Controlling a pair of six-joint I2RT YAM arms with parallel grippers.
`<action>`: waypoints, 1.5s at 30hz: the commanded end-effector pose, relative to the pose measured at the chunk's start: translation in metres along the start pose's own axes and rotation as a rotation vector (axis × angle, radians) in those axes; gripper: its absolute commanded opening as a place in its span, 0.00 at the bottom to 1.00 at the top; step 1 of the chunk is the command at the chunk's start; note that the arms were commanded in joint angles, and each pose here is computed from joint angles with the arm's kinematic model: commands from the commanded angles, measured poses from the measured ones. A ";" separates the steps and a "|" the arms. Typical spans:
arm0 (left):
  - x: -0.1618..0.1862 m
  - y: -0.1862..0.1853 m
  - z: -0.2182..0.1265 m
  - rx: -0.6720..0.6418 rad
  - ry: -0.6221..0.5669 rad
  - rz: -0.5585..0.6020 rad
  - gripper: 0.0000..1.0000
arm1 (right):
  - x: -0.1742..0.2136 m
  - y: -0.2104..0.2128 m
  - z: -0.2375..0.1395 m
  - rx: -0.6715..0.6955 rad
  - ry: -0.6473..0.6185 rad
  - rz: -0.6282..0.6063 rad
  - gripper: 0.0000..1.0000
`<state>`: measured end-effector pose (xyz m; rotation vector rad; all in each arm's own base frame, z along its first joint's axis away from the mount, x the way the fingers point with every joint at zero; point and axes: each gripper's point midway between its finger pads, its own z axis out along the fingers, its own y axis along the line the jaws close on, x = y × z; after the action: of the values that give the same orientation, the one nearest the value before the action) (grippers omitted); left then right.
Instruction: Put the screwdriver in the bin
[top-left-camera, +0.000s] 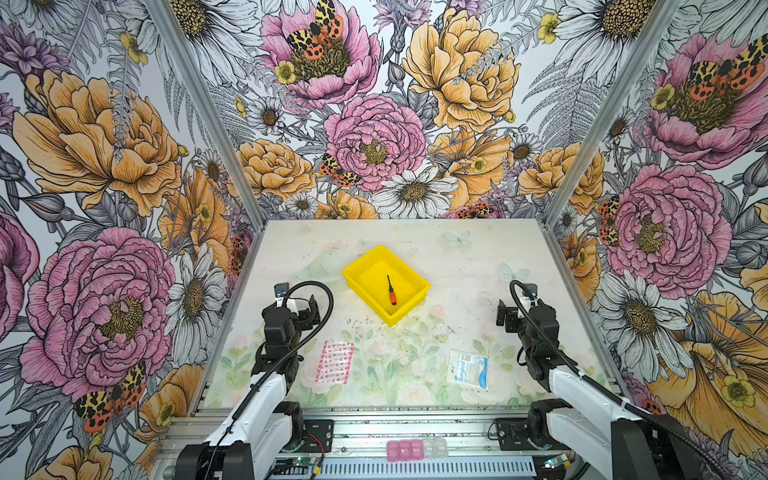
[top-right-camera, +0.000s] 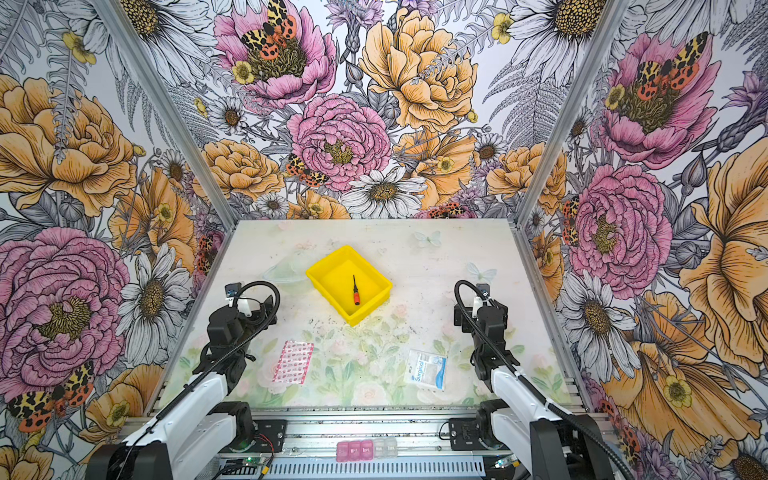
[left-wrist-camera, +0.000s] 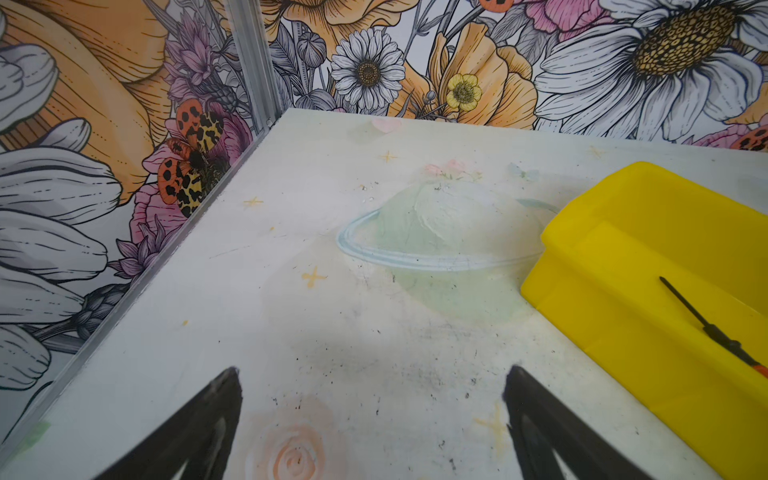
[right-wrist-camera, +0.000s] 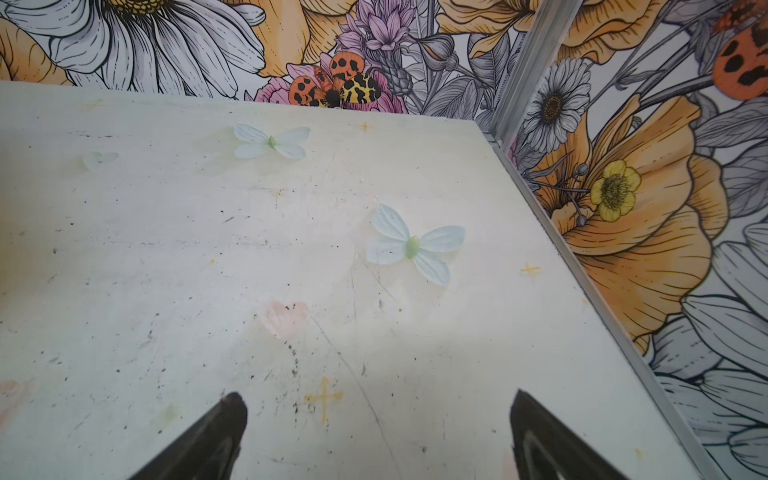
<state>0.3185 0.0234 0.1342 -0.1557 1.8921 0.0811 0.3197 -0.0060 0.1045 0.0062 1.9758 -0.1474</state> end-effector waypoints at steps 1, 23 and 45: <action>-0.024 -0.012 0.007 0.064 -0.100 0.016 0.99 | -0.044 0.005 0.009 -0.048 -0.146 0.017 0.99; -0.039 -0.041 0.061 0.200 -0.105 0.031 0.99 | -0.039 0.003 0.075 -0.115 -0.126 0.068 0.99; -0.022 -0.022 0.083 0.091 -0.129 0.001 0.99 | -0.039 0.003 0.075 -0.116 -0.122 0.071 1.00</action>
<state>0.4038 0.0136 0.1165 -0.0778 1.8056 -0.0244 0.3963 -0.0088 0.0971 -0.0122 1.9029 -0.0022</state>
